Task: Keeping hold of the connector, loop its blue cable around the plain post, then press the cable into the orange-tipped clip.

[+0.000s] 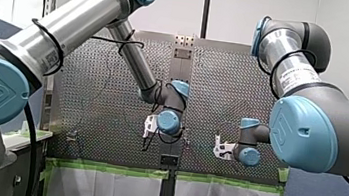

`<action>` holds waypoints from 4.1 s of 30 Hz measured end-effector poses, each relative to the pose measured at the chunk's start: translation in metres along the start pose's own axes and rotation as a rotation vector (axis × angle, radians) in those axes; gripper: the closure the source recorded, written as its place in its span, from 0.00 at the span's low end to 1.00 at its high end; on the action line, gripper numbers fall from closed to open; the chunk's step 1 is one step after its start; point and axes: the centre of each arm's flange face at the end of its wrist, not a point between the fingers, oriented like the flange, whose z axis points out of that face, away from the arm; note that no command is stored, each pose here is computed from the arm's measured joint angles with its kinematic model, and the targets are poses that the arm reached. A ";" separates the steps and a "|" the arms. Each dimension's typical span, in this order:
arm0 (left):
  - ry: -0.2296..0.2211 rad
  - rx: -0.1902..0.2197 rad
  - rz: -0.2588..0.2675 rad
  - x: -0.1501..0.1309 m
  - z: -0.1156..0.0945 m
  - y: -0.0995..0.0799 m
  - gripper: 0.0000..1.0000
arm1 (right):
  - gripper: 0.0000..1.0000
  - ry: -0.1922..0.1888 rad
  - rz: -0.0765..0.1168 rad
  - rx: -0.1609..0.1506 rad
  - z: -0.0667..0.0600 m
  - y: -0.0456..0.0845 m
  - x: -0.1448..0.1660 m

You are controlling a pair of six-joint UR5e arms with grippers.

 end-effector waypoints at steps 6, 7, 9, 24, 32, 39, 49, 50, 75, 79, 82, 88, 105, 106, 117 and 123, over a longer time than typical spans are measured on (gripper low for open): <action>-0.047 0.003 -0.036 -0.015 -0.014 0.007 0.00 | 1.00 -0.001 0.000 0.000 0.000 0.000 0.000; -0.055 0.004 -0.043 -0.018 -0.016 0.008 0.00 | 1.00 -0.001 0.000 0.000 0.000 0.000 0.000; -0.072 0.006 -0.061 -0.023 -0.021 0.010 0.00 | 1.00 -0.001 0.000 0.001 0.000 -0.001 0.000; -0.148 0.032 -0.136 -0.053 -0.072 0.030 0.00 | 1.00 -0.001 0.000 0.007 0.000 -0.005 0.000; -0.153 0.032 -0.144 -0.061 -0.100 0.046 0.00 | 1.00 -0.004 -0.009 0.008 -0.001 -0.007 -0.001; -0.178 0.035 -0.170 -0.069 -0.121 0.060 0.00 | 1.00 -0.013 -0.035 0.012 -0.002 -0.012 -0.002; -0.205 0.033 -0.182 -0.076 -0.157 0.082 0.00 | 1.00 -0.026 -0.031 0.015 -0.003 -0.013 -0.003; -0.205 0.031 -0.179 -0.076 -0.160 0.083 0.00 | 1.00 -0.027 -0.031 0.016 -0.003 -0.013 -0.003; -0.204 0.028 -0.172 -0.076 -0.165 0.087 0.00 | 1.00 -0.031 -0.031 0.017 -0.004 -0.014 -0.003; -0.204 0.028 -0.172 -0.076 -0.165 0.087 0.00 | 1.00 -0.031 -0.031 0.017 -0.004 -0.014 -0.003; -0.204 0.028 -0.172 -0.076 -0.165 0.087 0.00 | 1.00 -0.031 -0.031 0.017 -0.004 -0.014 -0.003; -0.204 0.028 -0.172 -0.076 -0.165 0.087 0.00 | 1.00 -0.031 -0.031 0.017 -0.004 -0.014 -0.003; -0.204 0.028 -0.172 -0.076 -0.165 0.087 0.00 | 1.00 -0.031 -0.031 0.017 -0.004 -0.014 -0.003; -0.204 0.028 -0.172 -0.076 -0.165 0.087 0.00 | 1.00 -0.031 -0.031 0.017 -0.004 -0.014 -0.003; -0.204 0.028 -0.172 -0.076 -0.165 0.087 0.00 | 1.00 -0.031 -0.031 0.017 -0.004 -0.014 -0.003; -0.204 0.028 -0.172 -0.076 -0.165 0.087 0.00 | 1.00 -0.031 -0.031 0.017 -0.004 -0.014 -0.003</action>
